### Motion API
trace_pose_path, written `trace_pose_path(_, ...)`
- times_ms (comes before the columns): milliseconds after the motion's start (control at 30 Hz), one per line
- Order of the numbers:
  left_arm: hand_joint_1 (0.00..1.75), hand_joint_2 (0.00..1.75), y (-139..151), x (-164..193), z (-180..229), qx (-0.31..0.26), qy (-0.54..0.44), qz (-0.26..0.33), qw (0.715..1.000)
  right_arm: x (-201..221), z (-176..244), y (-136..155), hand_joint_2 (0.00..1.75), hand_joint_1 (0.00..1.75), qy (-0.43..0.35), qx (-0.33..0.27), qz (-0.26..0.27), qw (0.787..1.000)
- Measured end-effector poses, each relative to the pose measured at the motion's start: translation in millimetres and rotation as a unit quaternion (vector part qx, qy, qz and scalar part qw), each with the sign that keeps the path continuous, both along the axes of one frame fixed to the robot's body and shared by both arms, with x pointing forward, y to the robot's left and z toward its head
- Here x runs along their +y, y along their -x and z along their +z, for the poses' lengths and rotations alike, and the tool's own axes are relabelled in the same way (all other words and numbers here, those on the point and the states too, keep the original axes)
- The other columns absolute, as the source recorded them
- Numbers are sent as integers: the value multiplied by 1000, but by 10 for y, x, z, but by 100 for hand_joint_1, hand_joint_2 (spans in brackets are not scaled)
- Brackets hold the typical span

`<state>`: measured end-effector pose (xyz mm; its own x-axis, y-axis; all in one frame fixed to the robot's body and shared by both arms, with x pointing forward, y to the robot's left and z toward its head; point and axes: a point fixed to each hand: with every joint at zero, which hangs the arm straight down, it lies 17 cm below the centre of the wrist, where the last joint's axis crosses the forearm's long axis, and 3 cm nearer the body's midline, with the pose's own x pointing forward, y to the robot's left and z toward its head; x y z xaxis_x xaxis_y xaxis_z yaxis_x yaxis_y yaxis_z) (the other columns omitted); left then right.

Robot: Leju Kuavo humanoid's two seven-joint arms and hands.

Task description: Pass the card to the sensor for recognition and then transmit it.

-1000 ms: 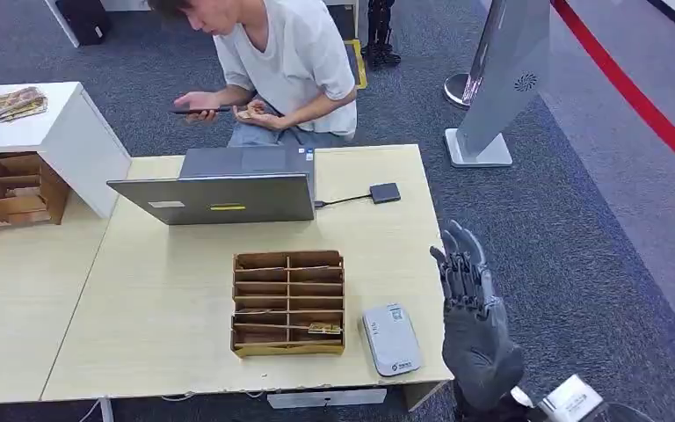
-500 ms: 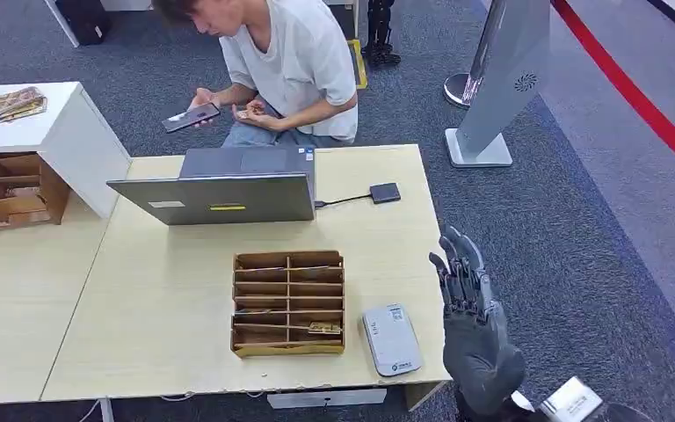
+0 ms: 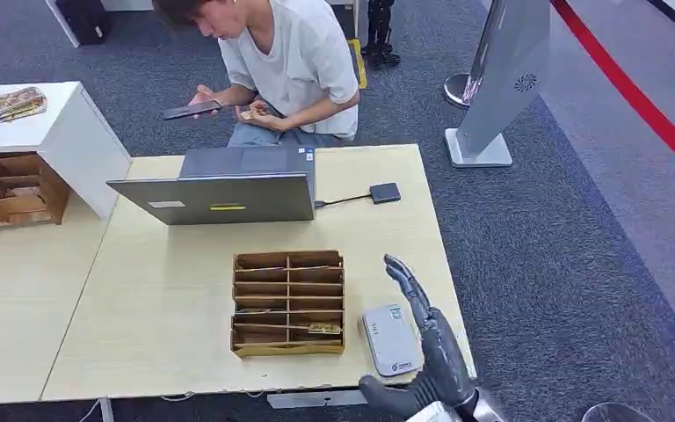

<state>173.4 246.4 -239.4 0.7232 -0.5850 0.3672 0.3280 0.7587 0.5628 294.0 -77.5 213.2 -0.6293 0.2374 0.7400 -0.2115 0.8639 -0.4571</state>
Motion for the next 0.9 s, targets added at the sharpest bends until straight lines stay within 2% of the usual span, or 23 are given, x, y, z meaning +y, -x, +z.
trace_pose_path(200, 0, 0, 11, 3, -5, 3, -1, 0, 1000, 227, -327, 53, 175, 0, 103, -14, -2, 995)
trace_pose_path(367, 0, 0, 27, 2, -14, 7, -2, -2, 1000, 333, -503, 99, 175, 0, 159, -27, -8, 987)
trace_pose_path(900, 0, 0, 82, -25, -51, 26, -3, -14, 1000, 353, -859, 0, 175, 0, 298, -73, -70, 949)
